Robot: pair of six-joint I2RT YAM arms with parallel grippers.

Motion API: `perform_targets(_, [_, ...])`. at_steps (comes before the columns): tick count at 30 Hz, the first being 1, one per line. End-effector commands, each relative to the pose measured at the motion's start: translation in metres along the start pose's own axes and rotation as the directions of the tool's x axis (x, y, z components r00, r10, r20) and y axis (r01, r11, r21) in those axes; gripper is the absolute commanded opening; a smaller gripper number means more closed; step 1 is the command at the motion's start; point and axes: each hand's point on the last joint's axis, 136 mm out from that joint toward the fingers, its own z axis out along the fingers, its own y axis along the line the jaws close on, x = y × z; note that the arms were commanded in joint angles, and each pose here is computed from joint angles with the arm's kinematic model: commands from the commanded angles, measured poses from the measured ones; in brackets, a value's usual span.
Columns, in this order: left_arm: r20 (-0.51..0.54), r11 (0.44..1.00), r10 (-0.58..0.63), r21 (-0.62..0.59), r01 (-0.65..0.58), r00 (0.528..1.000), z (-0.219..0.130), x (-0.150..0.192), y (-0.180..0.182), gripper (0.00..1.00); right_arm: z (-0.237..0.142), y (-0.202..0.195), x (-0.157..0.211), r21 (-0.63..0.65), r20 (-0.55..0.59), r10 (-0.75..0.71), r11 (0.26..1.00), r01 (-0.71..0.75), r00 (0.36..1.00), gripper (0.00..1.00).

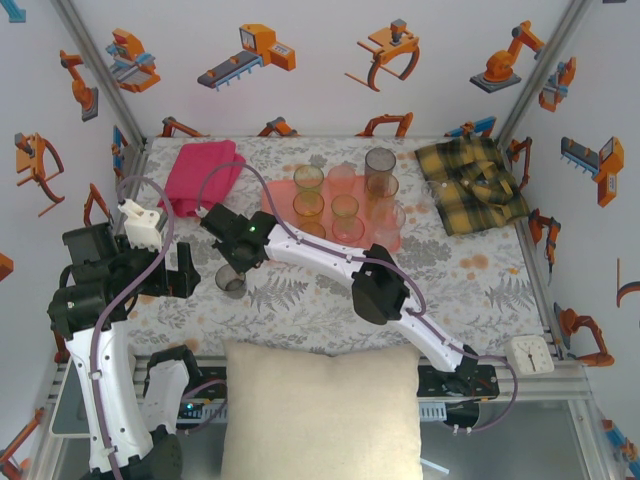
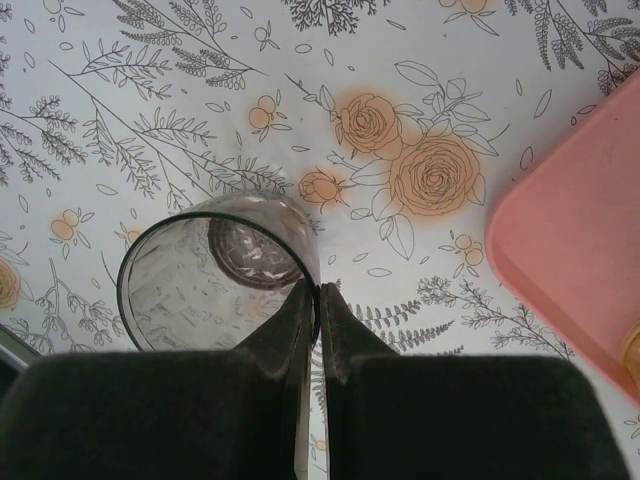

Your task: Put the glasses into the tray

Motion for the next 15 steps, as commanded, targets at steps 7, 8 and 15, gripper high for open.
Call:
perform_targets(7, [0.004,1.000,-0.009,0.015,0.009,1.000,-0.003,0.002,-0.005,0.97,-0.029,-0.020,-0.021,0.052,0.054,-0.011,0.999,0.008,0.998,0.07])
perform_targets(8, [0.006,1.000,-0.009,0.014,0.008,1.000,-0.004,0.001,-0.005,0.97,-0.031,-0.022,-0.022,0.055,0.059,-0.009,0.998,0.006,0.998,0.07])
perform_targets(15, [0.006,1.000,-0.007,0.016,0.007,1.000,-0.004,0.002,-0.006,0.97,-0.043,-0.031,-0.031,0.064,0.082,-0.008,0.998,0.003,0.997,0.07])
